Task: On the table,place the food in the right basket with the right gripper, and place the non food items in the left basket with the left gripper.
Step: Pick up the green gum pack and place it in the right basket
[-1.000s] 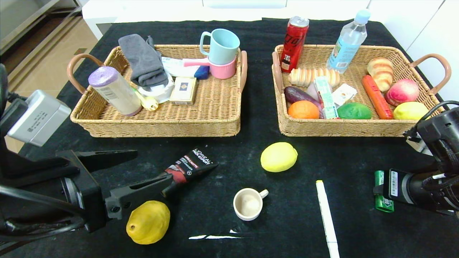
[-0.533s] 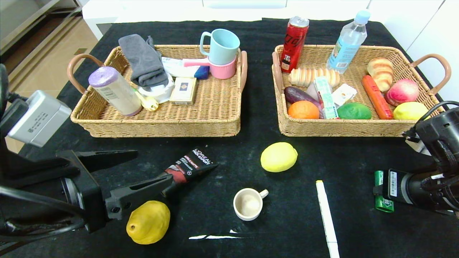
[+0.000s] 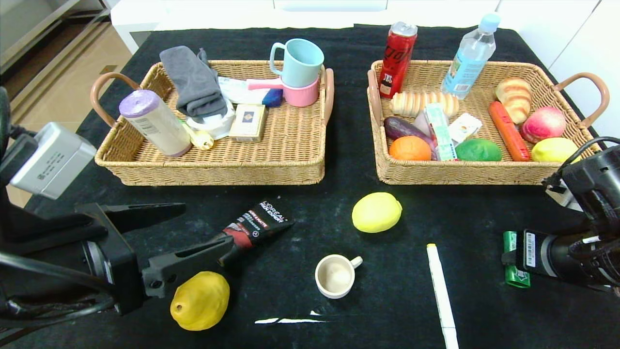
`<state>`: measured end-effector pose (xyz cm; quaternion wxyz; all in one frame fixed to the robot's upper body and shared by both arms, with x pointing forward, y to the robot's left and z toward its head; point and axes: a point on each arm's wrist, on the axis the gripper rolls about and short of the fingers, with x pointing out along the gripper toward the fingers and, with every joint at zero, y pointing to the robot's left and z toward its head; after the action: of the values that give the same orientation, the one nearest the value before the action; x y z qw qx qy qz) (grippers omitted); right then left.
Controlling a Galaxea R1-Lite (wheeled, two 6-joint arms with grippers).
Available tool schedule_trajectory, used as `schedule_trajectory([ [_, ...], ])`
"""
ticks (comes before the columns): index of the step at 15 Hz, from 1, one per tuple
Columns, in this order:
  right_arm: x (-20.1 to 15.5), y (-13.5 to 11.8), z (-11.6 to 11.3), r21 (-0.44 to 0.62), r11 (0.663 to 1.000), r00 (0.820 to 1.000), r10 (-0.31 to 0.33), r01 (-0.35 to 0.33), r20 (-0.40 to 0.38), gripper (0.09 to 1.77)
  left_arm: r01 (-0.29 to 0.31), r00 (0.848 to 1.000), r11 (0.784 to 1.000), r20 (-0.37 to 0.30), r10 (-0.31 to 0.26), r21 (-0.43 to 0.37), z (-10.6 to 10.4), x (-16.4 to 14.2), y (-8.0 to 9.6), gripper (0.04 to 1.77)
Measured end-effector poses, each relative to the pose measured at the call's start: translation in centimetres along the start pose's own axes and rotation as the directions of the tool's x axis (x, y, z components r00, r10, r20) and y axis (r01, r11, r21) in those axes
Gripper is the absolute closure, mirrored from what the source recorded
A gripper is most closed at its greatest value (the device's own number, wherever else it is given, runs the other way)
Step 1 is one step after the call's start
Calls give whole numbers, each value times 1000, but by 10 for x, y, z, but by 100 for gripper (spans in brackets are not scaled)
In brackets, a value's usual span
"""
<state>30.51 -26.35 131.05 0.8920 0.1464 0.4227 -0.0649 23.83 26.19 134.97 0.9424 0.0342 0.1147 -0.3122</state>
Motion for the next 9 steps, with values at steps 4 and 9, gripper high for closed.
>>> schedule_trajectory([
  [4, -20, 0, 3, -22, 999, 998, 43, -42, 56, 129, -14, 1000, 1000, 3, 14, 1, 0, 0, 0, 9],
  [9, -47, 4, 18, -57, 995, 988, 88, -82, 128, 129, -15, 1000, 1000, 6, 15, 2, 1, -1, 0, 9],
])
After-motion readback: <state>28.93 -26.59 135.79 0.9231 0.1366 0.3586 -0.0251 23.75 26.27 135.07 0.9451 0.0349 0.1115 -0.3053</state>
